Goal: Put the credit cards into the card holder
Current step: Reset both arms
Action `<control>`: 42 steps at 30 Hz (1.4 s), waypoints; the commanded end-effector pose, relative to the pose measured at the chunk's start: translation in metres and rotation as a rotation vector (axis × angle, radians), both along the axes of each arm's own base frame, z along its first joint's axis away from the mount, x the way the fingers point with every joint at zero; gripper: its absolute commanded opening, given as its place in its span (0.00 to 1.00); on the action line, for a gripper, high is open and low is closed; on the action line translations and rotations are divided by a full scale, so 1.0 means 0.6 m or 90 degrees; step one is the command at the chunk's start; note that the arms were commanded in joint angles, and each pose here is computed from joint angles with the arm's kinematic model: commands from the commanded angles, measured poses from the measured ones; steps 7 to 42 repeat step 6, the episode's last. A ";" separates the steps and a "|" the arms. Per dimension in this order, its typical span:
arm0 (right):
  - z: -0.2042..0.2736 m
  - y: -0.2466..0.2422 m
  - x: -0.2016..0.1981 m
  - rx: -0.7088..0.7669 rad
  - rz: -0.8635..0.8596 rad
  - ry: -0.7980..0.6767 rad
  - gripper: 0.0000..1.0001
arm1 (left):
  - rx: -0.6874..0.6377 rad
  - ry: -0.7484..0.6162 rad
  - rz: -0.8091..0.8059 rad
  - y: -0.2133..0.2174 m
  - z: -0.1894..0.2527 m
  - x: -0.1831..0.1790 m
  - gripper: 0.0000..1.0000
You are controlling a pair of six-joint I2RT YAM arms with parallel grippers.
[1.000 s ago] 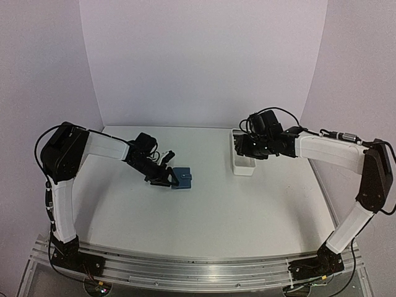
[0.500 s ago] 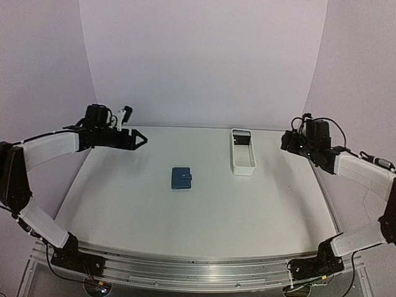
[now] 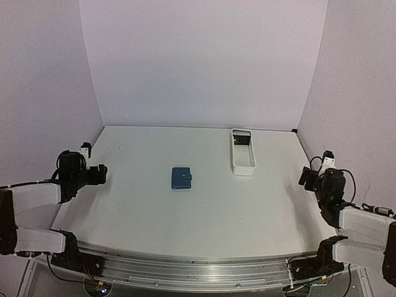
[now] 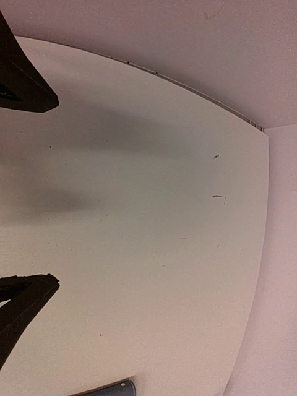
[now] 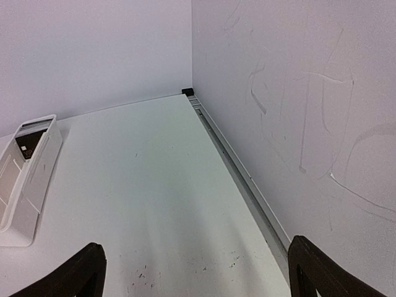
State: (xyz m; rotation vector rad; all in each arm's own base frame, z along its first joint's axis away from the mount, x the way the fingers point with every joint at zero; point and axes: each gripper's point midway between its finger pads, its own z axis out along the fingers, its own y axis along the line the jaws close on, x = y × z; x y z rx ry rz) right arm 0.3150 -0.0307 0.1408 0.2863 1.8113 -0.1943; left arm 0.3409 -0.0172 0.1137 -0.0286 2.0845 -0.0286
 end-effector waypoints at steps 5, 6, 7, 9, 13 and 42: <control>0.039 0.007 0.009 0.011 0.015 -0.075 0.98 | -0.020 -0.071 0.033 0.031 0.026 -0.004 0.89; 0.037 0.008 0.011 0.014 0.017 -0.074 0.98 | -0.018 -0.076 0.040 0.034 0.026 -0.004 0.89; 0.037 0.008 0.011 0.014 0.017 -0.074 0.98 | -0.018 -0.076 0.040 0.034 0.026 -0.004 0.89; 0.037 0.008 0.011 0.014 0.017 -0.074 0.98 | -0.018 -0.076 0.040 0.034 0.026 -0.004 0.89; 0.037 0.008 0.011 0.014 0.017 -0.074 0.98 | -0.018 -0.076 0.040 0.034 0.026 -0.004 0.89; 0.037 0.008 0.011 0.014 0.017 -0.074 0.98 | -0.018 -0.076 0.040 0.034 0.026 -0.004 0.89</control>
